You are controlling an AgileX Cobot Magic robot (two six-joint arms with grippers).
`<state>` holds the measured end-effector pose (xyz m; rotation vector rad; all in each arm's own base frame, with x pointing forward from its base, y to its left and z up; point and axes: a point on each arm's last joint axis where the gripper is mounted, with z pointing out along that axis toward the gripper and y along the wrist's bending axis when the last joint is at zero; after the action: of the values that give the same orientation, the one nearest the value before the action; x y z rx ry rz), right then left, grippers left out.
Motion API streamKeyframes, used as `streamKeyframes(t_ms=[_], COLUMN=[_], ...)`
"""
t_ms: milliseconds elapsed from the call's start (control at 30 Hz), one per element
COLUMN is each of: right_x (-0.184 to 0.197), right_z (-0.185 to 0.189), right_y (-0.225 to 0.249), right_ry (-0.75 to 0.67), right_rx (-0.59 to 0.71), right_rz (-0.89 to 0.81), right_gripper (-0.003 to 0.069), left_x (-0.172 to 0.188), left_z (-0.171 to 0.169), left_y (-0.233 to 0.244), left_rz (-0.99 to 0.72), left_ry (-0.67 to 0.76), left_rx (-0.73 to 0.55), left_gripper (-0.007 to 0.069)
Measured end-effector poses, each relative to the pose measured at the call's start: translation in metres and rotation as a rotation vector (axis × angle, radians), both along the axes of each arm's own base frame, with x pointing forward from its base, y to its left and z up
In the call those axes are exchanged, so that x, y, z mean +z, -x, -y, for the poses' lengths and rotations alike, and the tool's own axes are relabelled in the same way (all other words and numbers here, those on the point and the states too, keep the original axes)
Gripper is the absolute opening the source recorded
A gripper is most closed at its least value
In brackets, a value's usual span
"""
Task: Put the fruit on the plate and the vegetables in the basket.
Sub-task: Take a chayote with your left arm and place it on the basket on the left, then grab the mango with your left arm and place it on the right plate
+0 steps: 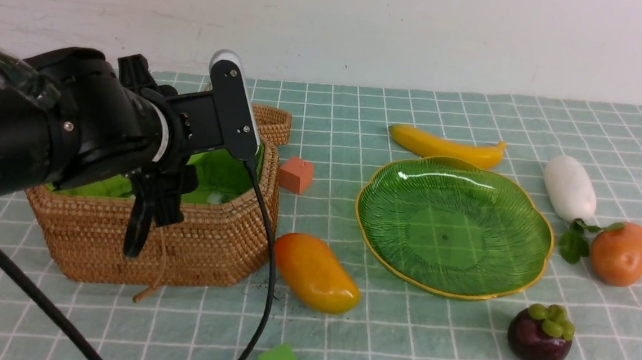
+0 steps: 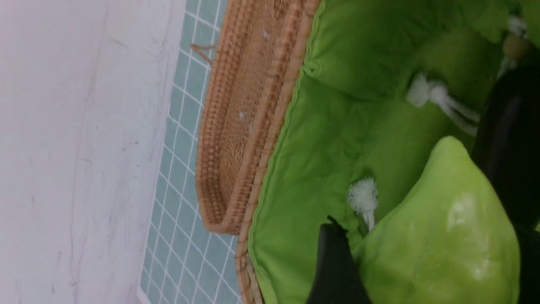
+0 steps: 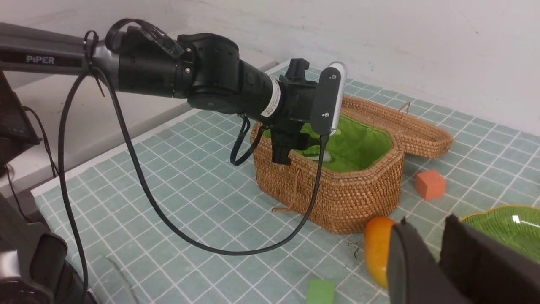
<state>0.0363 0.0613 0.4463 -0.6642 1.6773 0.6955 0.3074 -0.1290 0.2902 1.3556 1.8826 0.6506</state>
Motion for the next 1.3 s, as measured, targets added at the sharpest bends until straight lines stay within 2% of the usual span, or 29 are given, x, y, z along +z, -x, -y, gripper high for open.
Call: streamKeyframes(t_ms=[100, 200, 267, 333, 500, 600, 700, 733, 767, 867, 967, 1100, 1200, 1267, 1300], right_x=[0.0, 0.0, 0.0, 0.0, 0.0, -0.001, -0.004, -0.005, -0.006, -0.007, -0.01, -0.011, -0.011, -0.012, -0.012], right_z=[0.0, 0.0, 0.0, 0.0, 0.0, 0.0, 0.001, 0.001, 0.002, 0.005, 0.009, 0.012, 0.014, 0.015, 0.015], right_y=[0.0, 0.0, 0.0, 0.0, 0.0, 0.0, 0.005, 0.007, 0.009, 0.014, 0.021, 0.03, 0.035, 0.038, 0.038], right_ry=[0.0, 0.0, 0.0, 0.0, 0.0, 0.005, 0.053, 0.063, 0.084, 0.122, 0.166, 0.178, 0.179, 0.18, 0.181], right_rx=[0.0, 0.0, 0.0, 0.0, 0.0, 0.005, 0.02, 0.019, 0.02, 0.013, 0.008, 0.0, -0.008, -0.009, -0.008], right_rz=[0.0, 0.0, 0.0, -0.001, -0.001, -0.005, -0.072, -0.088, -0.113, -0.165, -0.185, -0.172, -0.154, -0.15, -0.149], right_gripper=[0.0127, 0.0127, 0.0127, 0.0127, 0.0127, 0.0128, 0.0129, 0.0129, 0.0129, 0.0129, 0.013, 0.013, 0.0131, 0.0132, 0.0132], left_x=[0.0, 0.0, 0.0, 0.0, 0.0, 0.001, 0.004, 0.005, 0.006, 0.011, 0.019, 0.024, 0.015, -0.001, -0.003], left_z=[0.0, 0.0, 0.0, 0.0, 0.0, 0.004, 0.024, 0.029, 0.035, 0.055, 0.081, 0.107, 0.123, 0.135, 0.136], left_y=[0.0, 0.0, 0.0, 0.0, 0.0, 0.003, 0.023, 0.029, 0.035, 0.054, 0.068, 0.065, 0.052, 0.038, 0.037], left_rz=[0.002, 0.005, 0.006, 0.006, 0.004, -0.014, -0.098, -0.129, -0.163, -0.319, -0.503, -0.639, -0.693, -0.707, -0.707], left_ry=[0.005, 0.008, 0.01, 0.012, 0.041, 0.163, 0.41, 0.472, 0.509, 0.634, 0.679, 0.715, 0.713, 0.706, 0.707], left_rx=[0.005, 0.003, 0.002, 0.004, 0.026, 0.101, 0.235, 0.272, 0.301, 0.426, 0.465, 0.475, 0.536, 0.65, 0.66], left_gripper=[0.0448, 0.0529, 0.0619, 0.0654, 0.0639, 0.0531, 0.0237, 0.0179, 0.009, -0.0012, -0.0013, 0.0018, 0.0105, 0.0226, 0.0237])
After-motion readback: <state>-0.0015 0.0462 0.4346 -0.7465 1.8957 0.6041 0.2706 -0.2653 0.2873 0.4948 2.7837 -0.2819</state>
